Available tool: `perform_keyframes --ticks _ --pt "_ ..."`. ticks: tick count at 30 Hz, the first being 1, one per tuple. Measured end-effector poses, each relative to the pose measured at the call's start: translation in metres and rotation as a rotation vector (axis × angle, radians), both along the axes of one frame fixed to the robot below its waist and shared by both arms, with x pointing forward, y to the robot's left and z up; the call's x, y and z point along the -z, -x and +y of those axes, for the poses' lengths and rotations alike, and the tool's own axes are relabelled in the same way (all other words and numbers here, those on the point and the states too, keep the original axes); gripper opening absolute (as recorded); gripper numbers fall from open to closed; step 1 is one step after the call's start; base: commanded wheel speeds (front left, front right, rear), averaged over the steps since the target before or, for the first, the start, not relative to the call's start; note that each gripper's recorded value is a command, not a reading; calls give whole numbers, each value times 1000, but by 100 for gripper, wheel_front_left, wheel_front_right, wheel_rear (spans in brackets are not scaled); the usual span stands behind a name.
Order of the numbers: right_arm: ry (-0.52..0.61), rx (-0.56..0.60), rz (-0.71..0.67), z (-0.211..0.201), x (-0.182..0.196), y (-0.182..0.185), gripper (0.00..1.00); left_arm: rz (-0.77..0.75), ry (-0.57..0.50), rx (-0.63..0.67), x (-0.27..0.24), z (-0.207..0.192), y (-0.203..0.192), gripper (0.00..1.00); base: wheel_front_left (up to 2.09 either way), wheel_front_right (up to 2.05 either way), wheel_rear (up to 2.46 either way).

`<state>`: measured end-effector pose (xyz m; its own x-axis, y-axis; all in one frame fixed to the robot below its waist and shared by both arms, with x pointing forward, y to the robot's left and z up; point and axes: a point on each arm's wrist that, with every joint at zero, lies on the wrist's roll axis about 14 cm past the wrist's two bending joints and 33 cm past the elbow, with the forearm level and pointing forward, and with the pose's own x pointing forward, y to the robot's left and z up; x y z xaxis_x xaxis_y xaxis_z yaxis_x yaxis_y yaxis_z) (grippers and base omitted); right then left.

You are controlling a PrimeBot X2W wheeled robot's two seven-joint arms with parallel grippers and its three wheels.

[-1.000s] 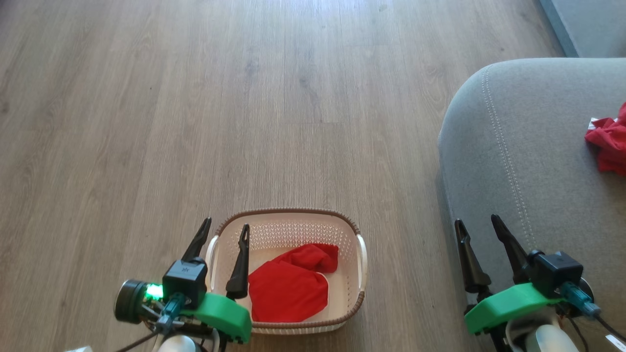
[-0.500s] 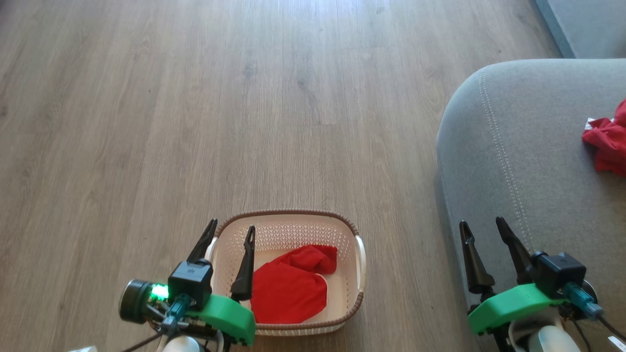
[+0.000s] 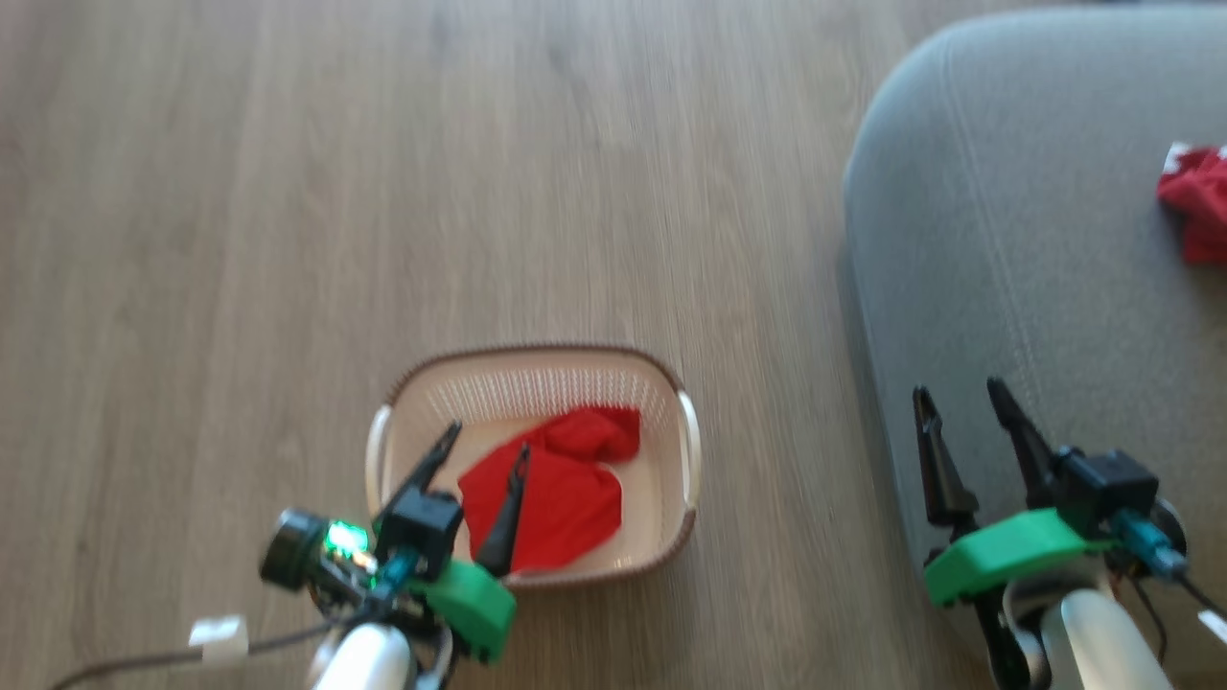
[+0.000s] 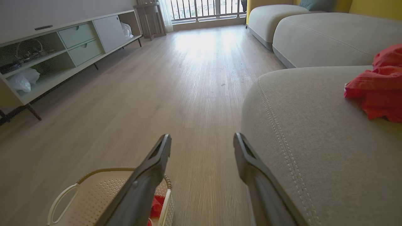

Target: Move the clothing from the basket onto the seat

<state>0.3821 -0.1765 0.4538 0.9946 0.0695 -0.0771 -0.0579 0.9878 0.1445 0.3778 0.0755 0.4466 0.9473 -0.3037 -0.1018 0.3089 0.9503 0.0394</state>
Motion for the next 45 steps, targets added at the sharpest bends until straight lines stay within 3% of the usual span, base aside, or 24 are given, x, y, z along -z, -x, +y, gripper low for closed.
perform_keyframes --ticks 6,11,17,25,32,38,45 --pt "41 11 67 -7 28 -29 100 86 -121 121 49 -11 -40 100 0 0 0" --pt "53 40 147 -20 62 -43 100 279 -225 238 131 -13 -45 100 0 0 0" --pt "8 96 290 -33 113 -31 100 399 -368 407 212 -25 -69 100 0 0 0" --pt "-3 196 363 -63 136 -18 100 531 -531 582 299 -32 -78 100 0 0 0" --pt "-4 243 415 -73 146 -3 100 578 -616 654 341 -45 -99 100 0 0 0" --pt "16 274 434 -82 150 3 100 690 -645 722 370 -53 -83 100 0 0 0" --pt "15 275 463 -79 158 11 100 755 -676 692 382 -48 -92 100 0 0 0"
